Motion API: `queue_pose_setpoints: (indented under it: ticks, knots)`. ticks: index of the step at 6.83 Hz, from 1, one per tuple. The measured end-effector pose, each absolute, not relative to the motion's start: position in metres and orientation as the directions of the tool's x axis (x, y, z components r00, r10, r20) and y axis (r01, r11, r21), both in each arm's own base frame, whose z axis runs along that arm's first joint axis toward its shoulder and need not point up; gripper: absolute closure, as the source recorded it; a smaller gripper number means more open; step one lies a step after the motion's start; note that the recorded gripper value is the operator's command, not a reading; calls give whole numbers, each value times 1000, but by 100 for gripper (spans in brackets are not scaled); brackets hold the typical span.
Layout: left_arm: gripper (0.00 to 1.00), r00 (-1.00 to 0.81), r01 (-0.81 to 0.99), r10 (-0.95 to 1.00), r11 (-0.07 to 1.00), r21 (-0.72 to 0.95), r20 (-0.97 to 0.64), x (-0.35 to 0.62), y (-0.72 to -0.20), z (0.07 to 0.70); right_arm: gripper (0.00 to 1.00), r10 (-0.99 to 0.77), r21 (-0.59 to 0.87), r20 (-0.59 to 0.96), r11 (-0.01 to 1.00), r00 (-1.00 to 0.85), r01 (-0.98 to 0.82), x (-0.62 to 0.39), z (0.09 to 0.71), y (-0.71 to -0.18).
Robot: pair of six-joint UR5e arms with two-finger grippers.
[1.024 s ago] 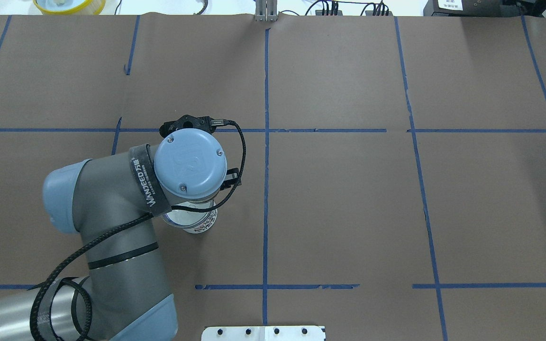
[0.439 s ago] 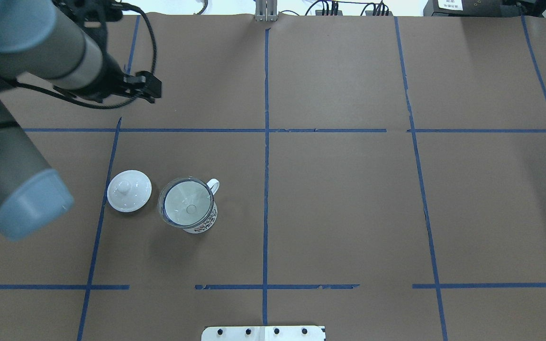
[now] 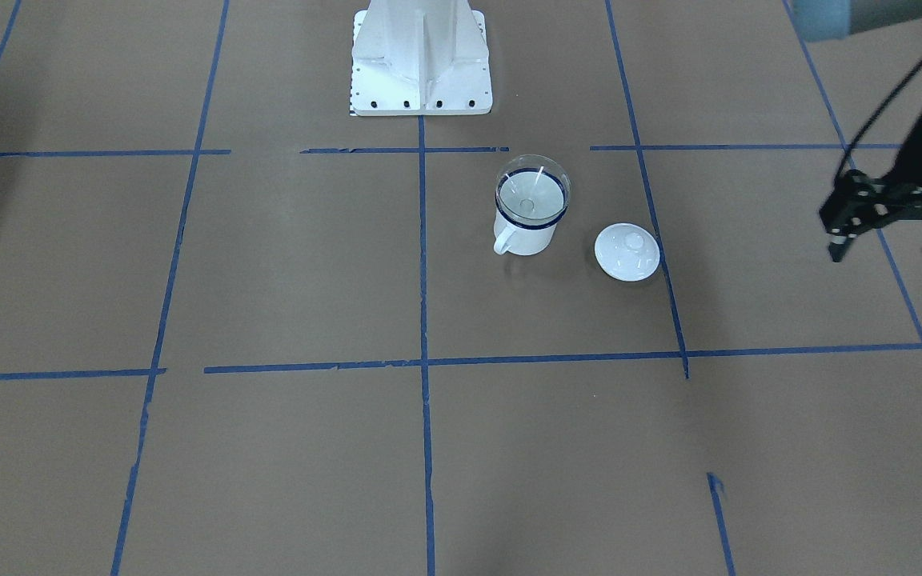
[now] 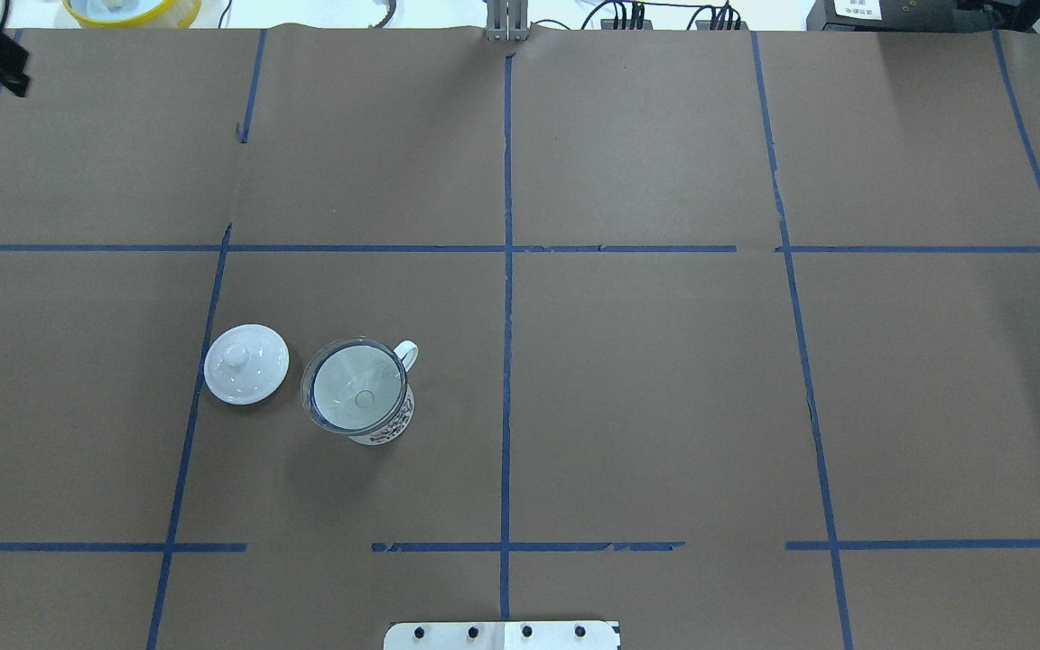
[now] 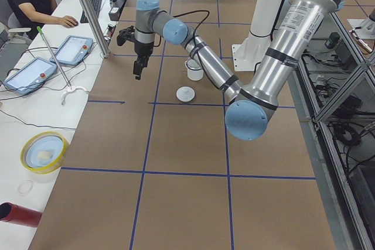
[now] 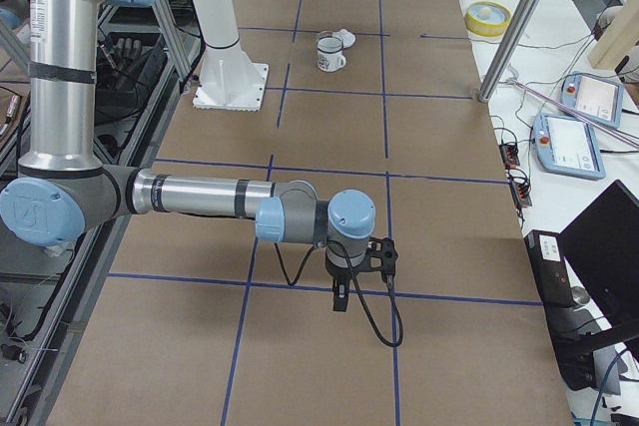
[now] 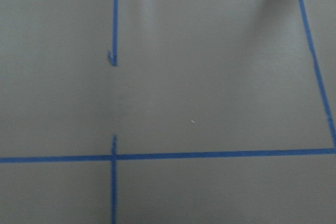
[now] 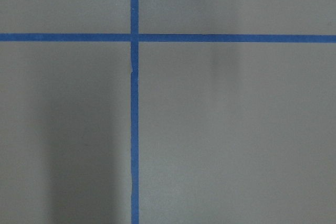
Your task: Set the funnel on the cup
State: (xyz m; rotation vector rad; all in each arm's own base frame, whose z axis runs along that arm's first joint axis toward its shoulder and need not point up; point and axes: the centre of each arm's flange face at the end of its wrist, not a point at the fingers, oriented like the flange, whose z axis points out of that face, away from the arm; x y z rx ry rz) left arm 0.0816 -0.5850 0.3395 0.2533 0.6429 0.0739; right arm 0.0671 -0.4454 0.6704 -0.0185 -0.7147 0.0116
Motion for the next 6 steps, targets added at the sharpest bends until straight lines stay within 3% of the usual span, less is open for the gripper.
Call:
queue_pose_setpoints:
  ticks: [2,4,6]
  knots:
    - [0,784,-39,142,983,179,-605,-11,-579,449,0,17,-21,655,1000,755,-4,67,670,-445]
    - [0,751,-64,136,989,134,-646,-52,-531,548,0,17,-21,655,1000,755,-4,67,670,-445]
    - [0,741,-61,115,993,105,-661,-61,-492,604,0,17,-21,655,1000,755,-4,67,670,-445]
